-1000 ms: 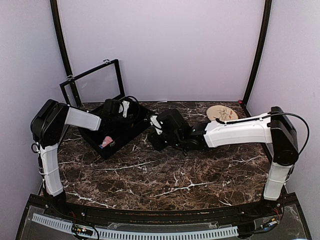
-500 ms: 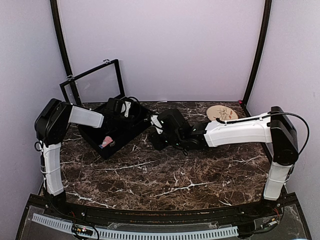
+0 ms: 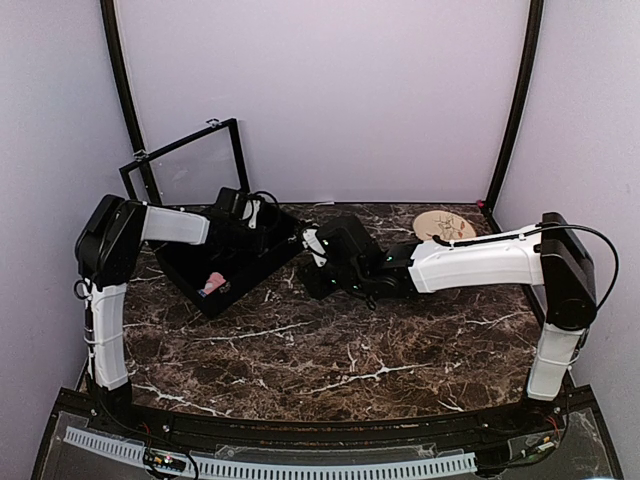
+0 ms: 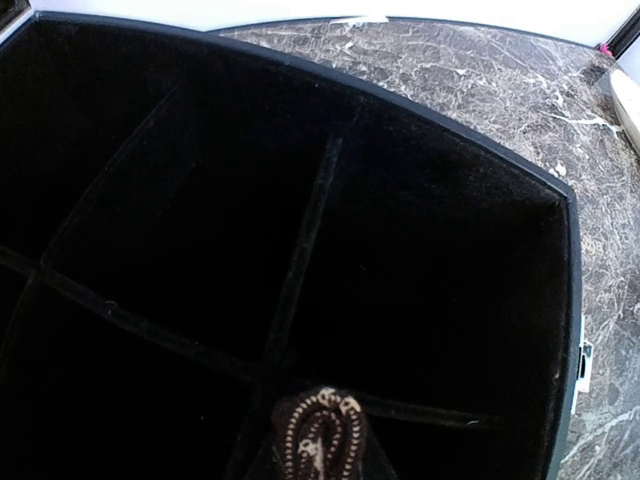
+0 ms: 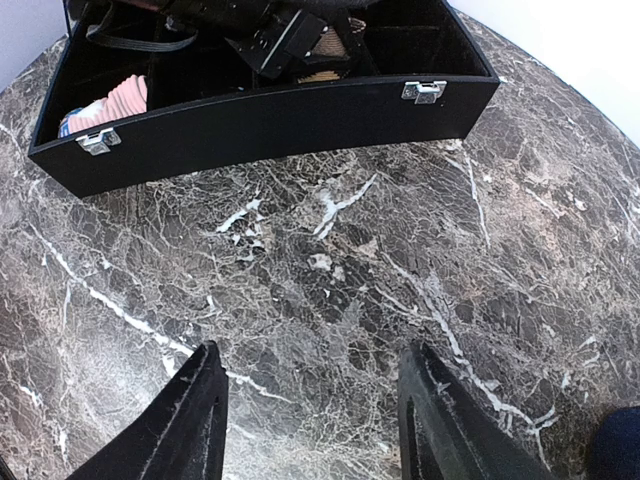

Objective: Roll the socks
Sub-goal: Place the sock in the storage box.

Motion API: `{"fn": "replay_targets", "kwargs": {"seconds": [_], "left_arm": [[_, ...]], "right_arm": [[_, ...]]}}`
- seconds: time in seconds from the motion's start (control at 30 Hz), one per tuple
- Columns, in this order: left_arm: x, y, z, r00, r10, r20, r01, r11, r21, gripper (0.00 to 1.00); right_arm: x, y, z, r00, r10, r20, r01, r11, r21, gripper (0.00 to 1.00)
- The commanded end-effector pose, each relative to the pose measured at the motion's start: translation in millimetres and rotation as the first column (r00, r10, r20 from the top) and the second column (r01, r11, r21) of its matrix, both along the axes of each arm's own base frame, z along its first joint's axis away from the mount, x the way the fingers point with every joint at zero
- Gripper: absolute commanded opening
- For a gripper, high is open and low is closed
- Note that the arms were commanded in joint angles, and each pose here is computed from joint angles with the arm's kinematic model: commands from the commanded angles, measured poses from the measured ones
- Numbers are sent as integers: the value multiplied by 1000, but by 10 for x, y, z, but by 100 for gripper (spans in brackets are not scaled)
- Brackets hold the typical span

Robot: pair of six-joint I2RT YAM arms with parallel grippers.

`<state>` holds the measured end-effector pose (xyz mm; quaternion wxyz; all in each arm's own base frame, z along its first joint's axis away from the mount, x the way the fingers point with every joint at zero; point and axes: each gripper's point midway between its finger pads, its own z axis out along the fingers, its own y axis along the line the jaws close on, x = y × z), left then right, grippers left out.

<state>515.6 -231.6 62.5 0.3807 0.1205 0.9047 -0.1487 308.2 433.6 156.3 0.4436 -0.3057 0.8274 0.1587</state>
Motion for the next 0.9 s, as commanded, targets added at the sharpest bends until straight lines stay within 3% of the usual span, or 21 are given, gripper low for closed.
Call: {"fn": "replay_targets", "kwargs": {"seconds": [0.0, 0.37, 0.87], "left_arm": [[-120, 68, -171, 987, 30, -157, -30, 1000, -2, 0], [-167, -35, -54, 947, 2, -323, -4, 1000, -5, 0], [-408, 2, -286, 880, -17, -474, 43, 998, 43, 0]], "right_arm": [[41, 22, 249, 999, 2, 33, -4, 998, 58, 54], [19, 3, 231, 1000, 4, 26, -6, 998, 59, 54], [12, -3, 208, 1000, 5, 23, -6, 998, 59, 54]]}}
